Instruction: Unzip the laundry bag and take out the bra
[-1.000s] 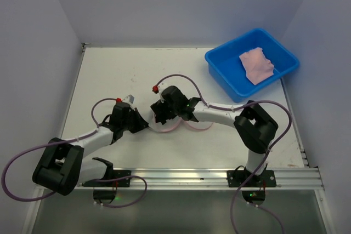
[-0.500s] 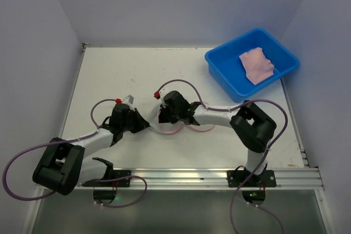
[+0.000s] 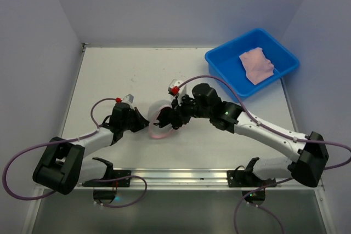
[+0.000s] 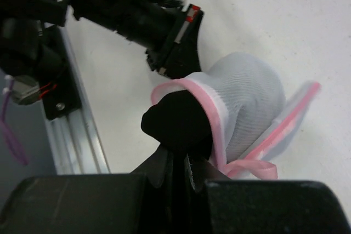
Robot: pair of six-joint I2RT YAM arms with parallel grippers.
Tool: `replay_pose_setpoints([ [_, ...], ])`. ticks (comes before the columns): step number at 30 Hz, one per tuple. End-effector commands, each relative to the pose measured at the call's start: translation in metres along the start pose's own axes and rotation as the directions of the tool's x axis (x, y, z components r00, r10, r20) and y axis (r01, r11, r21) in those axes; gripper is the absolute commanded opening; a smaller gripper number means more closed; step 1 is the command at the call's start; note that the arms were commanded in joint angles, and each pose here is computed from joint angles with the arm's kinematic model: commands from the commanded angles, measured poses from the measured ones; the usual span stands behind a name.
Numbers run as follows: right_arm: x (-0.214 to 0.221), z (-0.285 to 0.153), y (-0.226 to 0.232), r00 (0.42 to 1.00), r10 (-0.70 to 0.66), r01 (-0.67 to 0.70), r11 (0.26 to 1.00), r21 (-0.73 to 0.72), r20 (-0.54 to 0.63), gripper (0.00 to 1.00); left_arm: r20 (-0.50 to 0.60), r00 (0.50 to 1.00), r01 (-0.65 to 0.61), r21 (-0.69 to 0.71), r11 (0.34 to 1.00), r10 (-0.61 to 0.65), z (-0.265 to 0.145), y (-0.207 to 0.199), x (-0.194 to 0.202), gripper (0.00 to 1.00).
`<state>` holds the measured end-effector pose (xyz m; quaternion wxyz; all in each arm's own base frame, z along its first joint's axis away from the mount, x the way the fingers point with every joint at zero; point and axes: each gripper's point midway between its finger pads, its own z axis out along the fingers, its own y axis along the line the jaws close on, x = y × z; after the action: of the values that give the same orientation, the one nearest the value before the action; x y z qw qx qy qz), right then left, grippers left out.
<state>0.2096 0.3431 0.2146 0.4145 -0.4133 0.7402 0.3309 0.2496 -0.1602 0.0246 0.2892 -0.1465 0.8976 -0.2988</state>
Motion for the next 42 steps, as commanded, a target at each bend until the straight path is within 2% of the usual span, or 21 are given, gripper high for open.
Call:
replay_pose_setpoints([
  [1, -0.050, -0.045, 0.023, 0.989, -0.049, 0.068, 0.988, -0.136, 0.140, 0.00, 0.011, 1.000, -0.012, -0.050, 0.999, 0.013, 0.002, 0.005, -0.008, 0.00],
  [2, -0.063, -0.064, 0.036, 0.982, -0.041, 0.080, 0.975, -0.209, 0.187, 0.00, 0.002, 1.000, -0.010, -0.058, 0.998, 0.010, 0.002, 0.007, -0.006, 0.00],
  [3, -0.069, -0.075, 0.027, 0.978, -0.022, 0.068, 0.973, -0.222, 0.206, 0.00, 0.000, 1.000, -0.003, -0.062, 0.998, 0.003, 0.002, 0.007, -0.006, 0.00],
  [6, -0.083, -0.105, 0.033, 0.974, 0.017, 0.057, 0.945, -0.321, 0.224, 0.00, -0.022, 1.000, 0.009, -0.053, 0.999, -0.010, 0.002, 0.005, -0.003, 0.00],
  [12, -0.098, -0.136, 0.037, 0.960, 0.032, 0.075, 0.929, -0.362, 0.279, 0.00, -0.033, 0.999, 0.014, -0.043, 0.999, -0.016, 0.000, -0.001, -0.004, 0.00],
  [16, -0.125, -0.151, 0.017, 0.932, 0.052, 0.036, 0.971, -0.236, 0.357, 0.00, -0.028, 1.000, 0.011, -0.038, 0.999, -0.012, -0.003, -0.002, -0.005, 0.00],
  [18, -0.144, -0.160, -0.014, 0.907, 0.049, -0.024, 0.998, -0.065, 0.418, 0.00, -0.038, 0.999, 0.010, -0.039, 0.999, -0.011, -0.004, -0.001, -0.001, 0.00],
  [19, -0.154, -0.167, -0.028, 0.893, 0.040, -0.052, 0.999, 0.015, 0.449, 0.00, -0.045, 0.999, 0.013, -0.033, 0.999, -0.015, -0.005, -0.001, 0.001, 0.00],
  [20, -0.157, -0.172, -0.058, 0.882, 0.043, -0.129, 0.980, 0.153, 0.469, 0.00, -0.047, 0.999, 0.017, -0.031, 0.999, -0.018, -0.007, 0.001, 0.005, 0.00],
  [22, -0.162, -0.188, -0.099, 0.867, 0.028, -0.213, 0.924, 0.318, 0.498, 0.00, -0.041, 0.999, 0.021, -0.017, 1.000, -0.022, -0.010, 0.000, 0.006, 0.00],
  [23, -0.157, -0.195, -0.134, 0.867, 0.011, -0.274, 0.845, 0.459, 0.498, 0.00, -0.048, 0.998, 0.027, -0.024, 0.999, -0.028, -0.011, 0.004, 0.012, 0.00],
  [26, -0.138, -0.208, -0.206, 0.877, 0.029, -0.372, 0.673, 0.640, 0.479, 0.00, -0.049, 0.998, 0.031, -0.010, 0.999, -0.032, -0.015, 0.005, 0.017, 0.00],
  [27, -0.129, -0.217, -0.230, 0.875, 0.045, -0.408, 0.604, 0.684, 0.482, 0.00, -0.051, 0.998, 0.033, -0.006, 0.999, -0.033, -0.016, 0.005, 0.018, 0.00],
  [29, -0.118, -0.222, -0.259, 0.868, 0.077, -0.455, 0.519, 0.724, 0.491, 0.00, -0.050, 0.998, 0.031, 0.006, 1.000, -0.030, -0.019, 0.003, 0.018, 0.00],
  [30, -0.100, -0.225, -0.287, 0.868, 0.110, -0.480, 0.432, 0.763, 0.483, 0.00, -0.050, 0.998, 0.029, 0.006, 1.000, -0.029, -0.019, 0.003, 0.018, 0.00],
  [33, -0.073, -0.229, -0.330, 0.846, 0.175, -0.533, 0.312, 0.786, 0.504, 0.00, -0.046, 0.999, 0.022, 0.010, 1.000, -0.021, -0.022, 0.002, 0.018, 0.00],
  [34, -0.051, -0.216, -0.352, 0.840, 0.229, -0.541, 0.269, 0.797, 0.492, 0.00, -0.042, 0.999, 0.019, 0.012, 1.000, -0.019, -0.023, 0.001, 0.017, 0.00],
  [38, 0.010, -0.187, -0.406, 0.798, 0.366, -0.560, 0.152, 0.815, 0.480, 0.00, -0.040, 0.999, 0.019, 0.010, 1.000, -0.019, -0.022, 0.001, 0.016, 0.00],
  [42, 0.051, -0.148, -0.428, 0.754, 0.498, -0.566, 0.159, 0.809, 0.429, 0.00, -0.045, 0.999, 0.019, 0.009, 1.000, -0.018, -0.021, 0.002, 0.017, 0.00],
])
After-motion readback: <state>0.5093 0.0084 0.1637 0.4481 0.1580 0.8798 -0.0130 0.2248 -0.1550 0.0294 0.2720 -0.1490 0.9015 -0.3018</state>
